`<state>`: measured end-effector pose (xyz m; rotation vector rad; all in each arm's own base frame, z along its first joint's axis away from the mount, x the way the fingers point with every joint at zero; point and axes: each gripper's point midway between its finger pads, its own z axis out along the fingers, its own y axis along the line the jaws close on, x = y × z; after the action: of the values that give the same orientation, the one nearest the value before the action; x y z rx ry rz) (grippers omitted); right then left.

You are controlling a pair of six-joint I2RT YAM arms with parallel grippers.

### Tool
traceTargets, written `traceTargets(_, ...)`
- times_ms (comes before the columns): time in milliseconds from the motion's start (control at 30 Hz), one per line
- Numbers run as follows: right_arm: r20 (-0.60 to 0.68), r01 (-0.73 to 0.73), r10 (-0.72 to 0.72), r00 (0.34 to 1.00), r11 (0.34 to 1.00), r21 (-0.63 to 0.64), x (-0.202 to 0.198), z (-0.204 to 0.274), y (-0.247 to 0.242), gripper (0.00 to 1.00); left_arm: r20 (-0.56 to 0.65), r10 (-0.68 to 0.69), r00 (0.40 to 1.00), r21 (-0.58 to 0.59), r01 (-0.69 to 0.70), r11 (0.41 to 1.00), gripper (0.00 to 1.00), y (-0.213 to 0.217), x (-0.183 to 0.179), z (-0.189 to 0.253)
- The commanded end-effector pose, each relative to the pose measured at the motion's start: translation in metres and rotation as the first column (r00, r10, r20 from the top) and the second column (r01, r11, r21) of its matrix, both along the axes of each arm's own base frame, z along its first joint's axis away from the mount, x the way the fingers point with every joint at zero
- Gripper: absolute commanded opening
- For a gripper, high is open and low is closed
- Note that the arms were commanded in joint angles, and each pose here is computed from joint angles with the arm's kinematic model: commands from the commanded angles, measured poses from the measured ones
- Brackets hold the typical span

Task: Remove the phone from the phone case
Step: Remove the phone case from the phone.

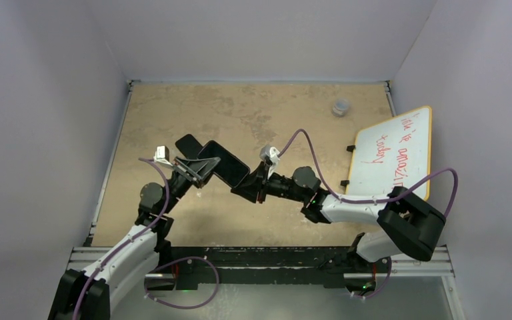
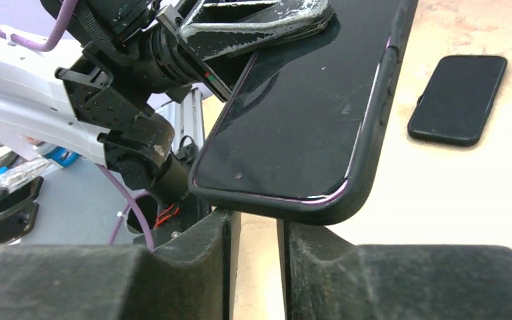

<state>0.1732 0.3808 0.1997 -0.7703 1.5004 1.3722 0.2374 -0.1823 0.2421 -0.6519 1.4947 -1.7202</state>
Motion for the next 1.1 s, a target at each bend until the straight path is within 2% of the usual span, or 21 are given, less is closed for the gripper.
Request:
traceTargets(0,0.028,0.055,-0.06,0.998,0.986,0.16,0.01,0.043,-0.006,0.37,0.172,-0.074,0.982,-0.019,0.078,0.997,0.0,-0.009,-0.02,0.037)
traceTargets(100,0.011,0.053,-0.056,0.998,0.976,0.212,0.005,0.052,-0.011,0.45,0.186,-0.061,0.981,-0.038,0.069,0.997,0.0,-0.007,-0.019,0.038)
traceTargets(333,0.005,-0.008,0.007,1.0,0.961,0.277,-0.005,0.068,-0.009,0.53,0.183,-0.034,0.982,-0.052,0.045,0.998,0.0,-0.004,-0.015,0.038)
traceTargets(700,-0.008,-0.055,0.059,0.998,0.966,0.252,-0.012,0.055,-0.003,0.58,0.199,0.013,0.98,-0.07,0.001,0.998,0.0,0.0,-0.006,0.049)
traceTargets(1067,0.01,-0.072,0.072,0.997,0.962,0.265,-0.015,0.063,-0.004,0.59,0.192,0.011,0.981,-0.069,0.002,0.998,0.0,-0.002,-0.001,0.046)
